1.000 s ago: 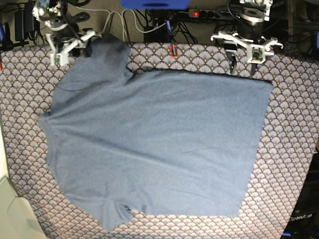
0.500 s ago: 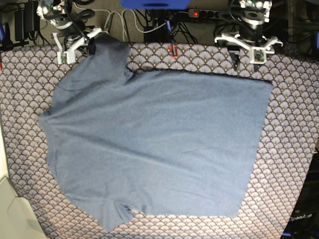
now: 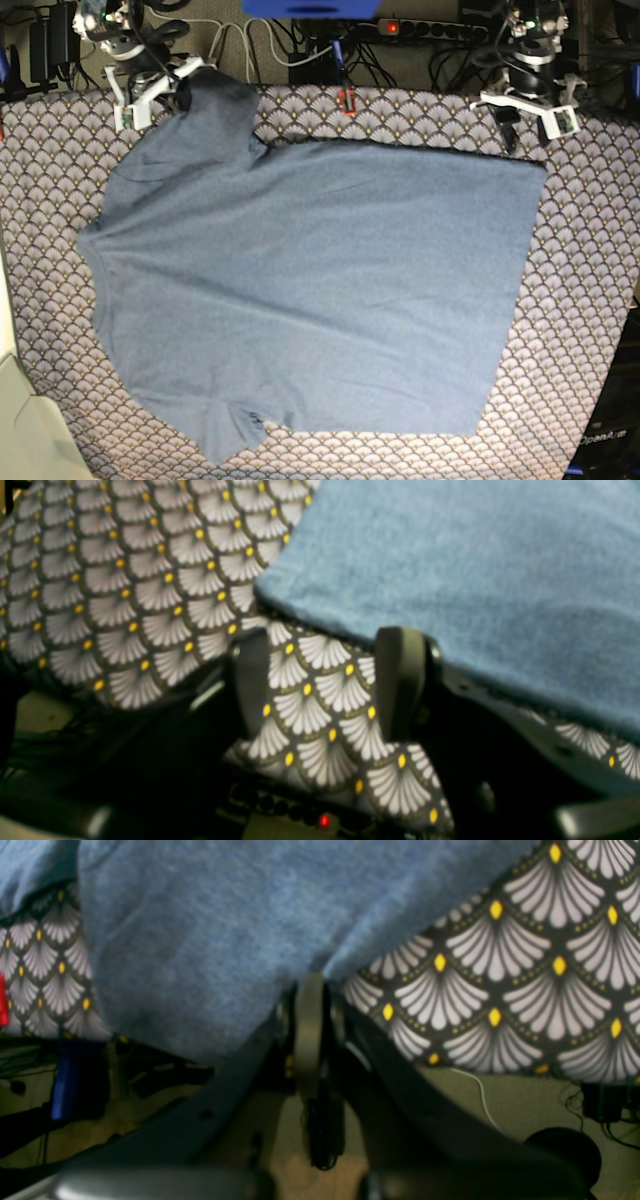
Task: Fold the T-shirt properly
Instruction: 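Grasp the shirt's shoulder edges with both grippers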
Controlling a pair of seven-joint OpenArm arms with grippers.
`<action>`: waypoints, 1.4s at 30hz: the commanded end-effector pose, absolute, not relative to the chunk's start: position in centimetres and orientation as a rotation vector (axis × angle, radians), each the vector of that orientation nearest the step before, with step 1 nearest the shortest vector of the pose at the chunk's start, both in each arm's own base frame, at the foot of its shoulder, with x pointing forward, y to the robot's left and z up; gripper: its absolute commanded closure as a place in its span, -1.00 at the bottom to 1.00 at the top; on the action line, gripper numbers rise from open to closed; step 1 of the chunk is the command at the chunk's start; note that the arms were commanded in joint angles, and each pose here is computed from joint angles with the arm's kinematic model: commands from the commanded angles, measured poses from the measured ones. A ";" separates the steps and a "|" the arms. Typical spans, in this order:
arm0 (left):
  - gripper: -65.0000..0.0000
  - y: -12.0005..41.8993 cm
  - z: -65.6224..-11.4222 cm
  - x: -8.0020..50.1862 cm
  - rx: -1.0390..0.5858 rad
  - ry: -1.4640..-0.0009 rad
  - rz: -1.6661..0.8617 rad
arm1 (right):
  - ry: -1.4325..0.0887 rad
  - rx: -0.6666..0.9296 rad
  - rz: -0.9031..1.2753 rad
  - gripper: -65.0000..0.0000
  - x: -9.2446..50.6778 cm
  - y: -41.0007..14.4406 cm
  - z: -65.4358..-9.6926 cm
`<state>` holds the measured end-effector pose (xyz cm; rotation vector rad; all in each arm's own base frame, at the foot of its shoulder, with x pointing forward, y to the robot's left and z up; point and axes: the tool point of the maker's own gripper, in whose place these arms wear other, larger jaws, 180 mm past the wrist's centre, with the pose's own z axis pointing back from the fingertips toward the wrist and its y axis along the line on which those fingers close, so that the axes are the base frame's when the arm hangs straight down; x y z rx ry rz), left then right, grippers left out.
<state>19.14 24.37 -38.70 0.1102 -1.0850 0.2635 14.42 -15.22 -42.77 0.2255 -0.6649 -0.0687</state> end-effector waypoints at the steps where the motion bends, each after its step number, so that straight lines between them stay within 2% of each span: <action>1: -0.02 24.8 -37.5 20.1 0.119 -1.139 0.259 | -0.679 0.227 -0.052 1.00 14.6 -15.3 -42.3; 9: -0.02 25.3 -38.8 22.5 0.117 -1.147 0.303 | -0.679 0.227 -0.052 1.00 14.6 -15.3 -42.3; 19: -0.02 27.5 -41.0 21.9 0.159 -1.115 0.458 | -0.679 0.223 -0.053 1.00 14.6 -15.4 -42.3; 42: -0.02 27.8 -43.6 22.9 0.150 -1.066 0.496 | -0.677 0.221 -0.051 1.00 14.5 -15.4 -42.4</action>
